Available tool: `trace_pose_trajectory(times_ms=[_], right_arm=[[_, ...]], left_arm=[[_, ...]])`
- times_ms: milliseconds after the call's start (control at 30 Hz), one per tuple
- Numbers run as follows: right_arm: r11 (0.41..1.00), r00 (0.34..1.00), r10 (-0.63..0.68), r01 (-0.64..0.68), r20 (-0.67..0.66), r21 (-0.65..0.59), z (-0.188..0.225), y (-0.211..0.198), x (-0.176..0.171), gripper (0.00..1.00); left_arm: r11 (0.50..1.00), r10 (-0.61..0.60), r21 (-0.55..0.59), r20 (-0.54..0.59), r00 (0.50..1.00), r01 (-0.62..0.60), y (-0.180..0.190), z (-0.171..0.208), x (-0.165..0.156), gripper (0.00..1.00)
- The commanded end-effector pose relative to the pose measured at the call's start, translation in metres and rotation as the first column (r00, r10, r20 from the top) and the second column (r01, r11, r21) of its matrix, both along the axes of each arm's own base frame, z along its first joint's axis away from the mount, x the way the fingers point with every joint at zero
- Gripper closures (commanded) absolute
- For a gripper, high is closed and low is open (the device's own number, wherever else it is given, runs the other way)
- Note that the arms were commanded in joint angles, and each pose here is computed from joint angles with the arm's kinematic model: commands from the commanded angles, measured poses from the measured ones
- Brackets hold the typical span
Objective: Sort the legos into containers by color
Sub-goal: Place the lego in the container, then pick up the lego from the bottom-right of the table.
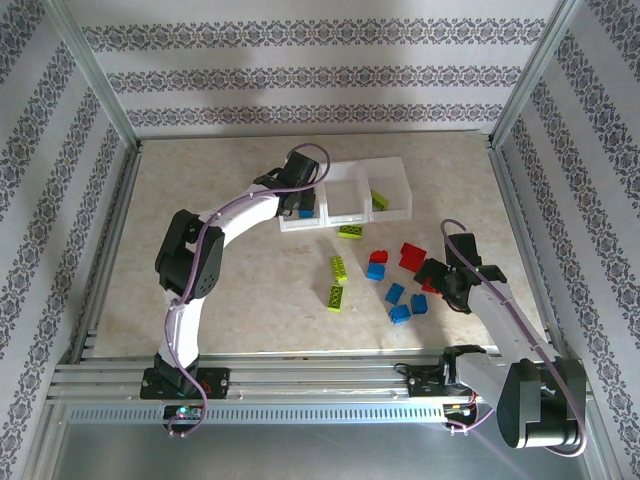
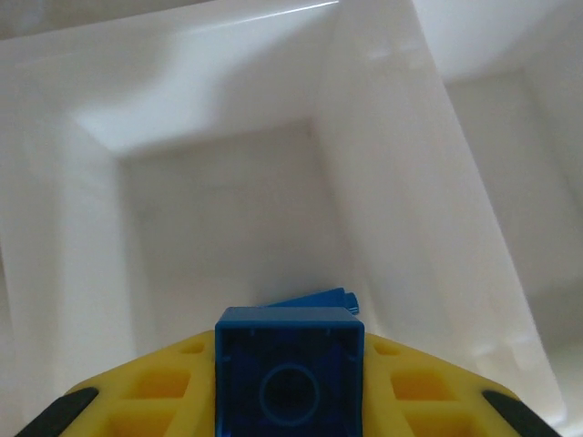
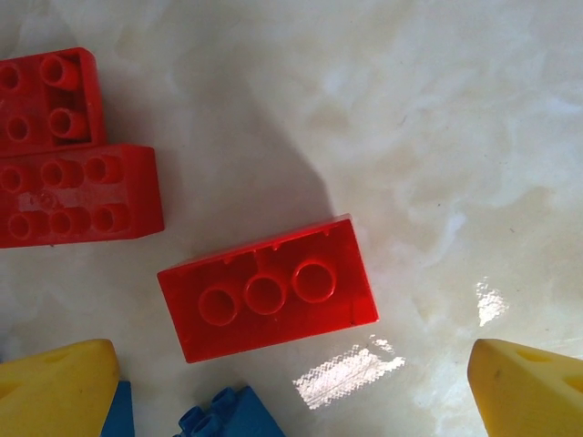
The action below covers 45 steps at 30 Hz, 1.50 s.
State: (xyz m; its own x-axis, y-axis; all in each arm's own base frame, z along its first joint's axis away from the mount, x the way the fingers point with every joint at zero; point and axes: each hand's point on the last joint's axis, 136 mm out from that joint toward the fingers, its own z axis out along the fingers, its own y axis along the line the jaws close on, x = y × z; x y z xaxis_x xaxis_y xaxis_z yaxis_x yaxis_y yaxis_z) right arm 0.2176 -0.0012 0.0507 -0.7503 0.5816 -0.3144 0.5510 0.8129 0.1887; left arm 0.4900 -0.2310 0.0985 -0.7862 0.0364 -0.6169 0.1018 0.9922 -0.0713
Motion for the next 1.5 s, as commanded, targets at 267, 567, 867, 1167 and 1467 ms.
trace_pose_trajectory(times_ms=[267, 567, 867, 1167, 1467], right_arm=[[0.999, 0.999, 0.033, -0.034, 0.012, 0.022, 0.004, 0.004, 0.006, 0.02], [0.999, 0.999, 0.042, -0.042, -0.003, 0.034, 0.001, 0.006, 0.006, 0.02], [0.998, 0.998, 0.054, -0.053, -0.015, 0.043, -0.002, 0.008, 0.006, 0.02], [0.997, 0.996, 0.074, -0.074, -0.048, 0.013, -0.003, 0.004, 0.008, 0.03], [0.994, 0.988, 0.111, -0.112, -0.109, -0.008, -0.010, 0.002, 0.017, 0.04]], left_arm=[[0.998, 0.033, 0.058, -0.003, 0.999, -0.033, 0.020, 0.005, 0.003, 0.56], [0.999, 0.034, 0.037, 0.015, 0.999, -0.035, 0.021, 0.018, 0.001, 0.52], [0.998, 0.026, -0.050, 0.076, 0.997, -0.023, 0.023, 0.055, -0.018, 0.44], [0.985, 0.090, -0.161, 0.193, 0.977, -0.059, 0.045, 0.093, -0.055, 0.12], [0.970, 0.174, -0.213, 0.271, 0.947, -0.117, 0.080, 0.113, -0.086, 0.00]])
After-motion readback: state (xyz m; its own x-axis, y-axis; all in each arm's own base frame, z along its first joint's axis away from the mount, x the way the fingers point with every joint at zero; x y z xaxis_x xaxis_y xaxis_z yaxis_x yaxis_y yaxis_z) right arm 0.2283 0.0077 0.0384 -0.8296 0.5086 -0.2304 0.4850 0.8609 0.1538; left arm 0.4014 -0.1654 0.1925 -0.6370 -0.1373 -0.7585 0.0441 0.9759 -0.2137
